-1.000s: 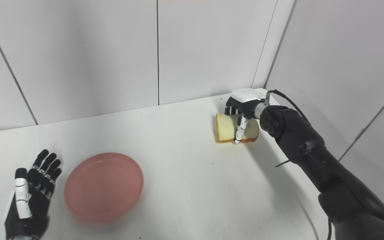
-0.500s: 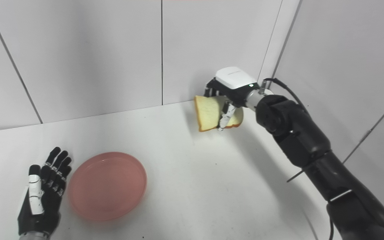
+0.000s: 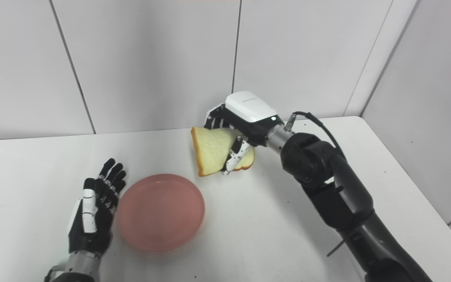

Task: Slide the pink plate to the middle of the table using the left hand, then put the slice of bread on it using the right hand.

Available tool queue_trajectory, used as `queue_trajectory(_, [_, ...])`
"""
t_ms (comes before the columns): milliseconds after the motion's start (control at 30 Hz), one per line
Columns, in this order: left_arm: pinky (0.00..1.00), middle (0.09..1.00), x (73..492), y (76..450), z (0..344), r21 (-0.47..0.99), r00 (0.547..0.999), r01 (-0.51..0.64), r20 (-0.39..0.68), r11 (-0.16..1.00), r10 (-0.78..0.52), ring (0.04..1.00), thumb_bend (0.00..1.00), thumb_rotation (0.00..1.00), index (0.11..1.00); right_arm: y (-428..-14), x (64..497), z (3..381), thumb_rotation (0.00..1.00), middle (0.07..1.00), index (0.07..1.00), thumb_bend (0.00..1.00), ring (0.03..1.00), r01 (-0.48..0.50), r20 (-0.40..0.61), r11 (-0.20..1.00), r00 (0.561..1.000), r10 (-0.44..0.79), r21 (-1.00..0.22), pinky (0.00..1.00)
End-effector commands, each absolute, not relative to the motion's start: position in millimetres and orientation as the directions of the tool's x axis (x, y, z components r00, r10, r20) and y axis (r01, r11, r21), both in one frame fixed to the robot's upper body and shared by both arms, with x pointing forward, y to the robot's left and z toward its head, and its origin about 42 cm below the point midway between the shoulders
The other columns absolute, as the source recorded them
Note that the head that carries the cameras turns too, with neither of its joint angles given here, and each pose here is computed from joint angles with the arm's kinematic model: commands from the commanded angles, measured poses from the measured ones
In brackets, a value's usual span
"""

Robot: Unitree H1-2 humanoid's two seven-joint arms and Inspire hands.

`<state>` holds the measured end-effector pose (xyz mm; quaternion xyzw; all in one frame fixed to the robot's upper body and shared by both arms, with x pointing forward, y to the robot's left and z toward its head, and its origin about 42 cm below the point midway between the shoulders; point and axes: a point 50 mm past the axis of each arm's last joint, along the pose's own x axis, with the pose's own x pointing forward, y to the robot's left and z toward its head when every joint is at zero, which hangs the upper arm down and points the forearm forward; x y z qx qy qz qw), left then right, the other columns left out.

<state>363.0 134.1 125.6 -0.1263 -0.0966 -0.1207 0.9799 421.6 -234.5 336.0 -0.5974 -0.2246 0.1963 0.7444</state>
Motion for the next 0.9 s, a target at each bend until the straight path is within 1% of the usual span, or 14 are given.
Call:
queue_trajectory(0, [0.99,0.941,359.0,124.2,120.2,-0.227,0.95,0.261,0.23,0.938,-0.209,0.949,0.69,1.0,0.909,-212.3,417.8,362.3,0.0,0.459,0.504,0.53,0.39,0.043,0.191,0.248,0.766,0.614,-0.968,0.32])
queue_trajectory(67, [0.99,0.943,359.0,121.0,120.9,-0.22,0.951,0.257,0.232,0.941,-0.205,0.951,0.68,1.0,0.913,-200.2,414.1,359.3,0.0,0.457,0.505,0.53,0.39,0.018,0.192,0.265,0.736,0.649,-0.964,0.32])
queue_trajectory(267, [1.0,0.957,363.0,113.1,122.0,-0.196,0.95,0.242,0.246,0.95,-0.192,0.961,0.68,1.0,0.926,-167.0,391.3,348.0,0.0,0.442,0.506,0.53,0.371,-0.036,0.169,0.264,0.683,0.711,-0.964,0.3])
queue_trajectory(333, [0.98,0.945,364.4,110.0,121.4,-0.188,0.951,0.235,0.248,0.954,-0.186,0.958,0.71,1.0,0.922,-161.1,387.6,344.9,0.0,0.453,0.502,0.53,0.387,-0.053,0.158,0.259,0.671,0.724,-0.964,0.32])
queue_trajectory(433, [0.97,0.937,365.9,105.1,119.6,-0.174,0.95,0.228,0.254,0.958,-0.18,0.949,0.71,1.0,0.919,-151.9,388.0,334.3,0.0,0.465,0.497,0.53,0.409,-0.086,0.122,0.232,0.649,0.751,-0.969,0.35])
queue_trajectory(533, [0.94,0.931,366.3,100.8,117.9,-0.159,0.947,0.226,0.268,0.961,-0.178,0.934,0.7,1.0,0.914,-145.0,388.7,322.5,0.0,0.469,0.494,0.53,0.407,-0.103,0.097,0.206,0.631,0.77,-0.973,0.34])
queue_trajectory(633, [0.93,0.925,367.3,96.0,116.7,-0.169,0.946,0.224,0.277,0.96,-0.172,0.927,0.68,1.0,0.903,-138.4,389.5,311.7,0.0,0.462,0.496,0.53,0.38,-0.118,0.062,0.172,0.621,0.781,-0.978,0.31])
queue_trajectory(733, [0.93,0.921,368.8,93.7,117.3,-0.168,0.946,0.217,0.281,0.962,-0.164,0.926,0.68,1.0,0.901,-136.2,393.2,303.4,0.0,0.461,0.495,0.53,0.369,-0.126,0.037,0.145,0.619,0.785,-0.981,0.3])
queue_trajectory(867, [0.97,0.93,371.6,91.9,122.0,-0.186,0.946,0.207,0.29,0.96,-0.148,0.94,0.7,1.0,0.908,-136.1,399.7,294.9,0.0,0.465,0.492,0.53,0.367,-0.139,-0.003,0.108,0.625,0.781,-0.984,0.29])
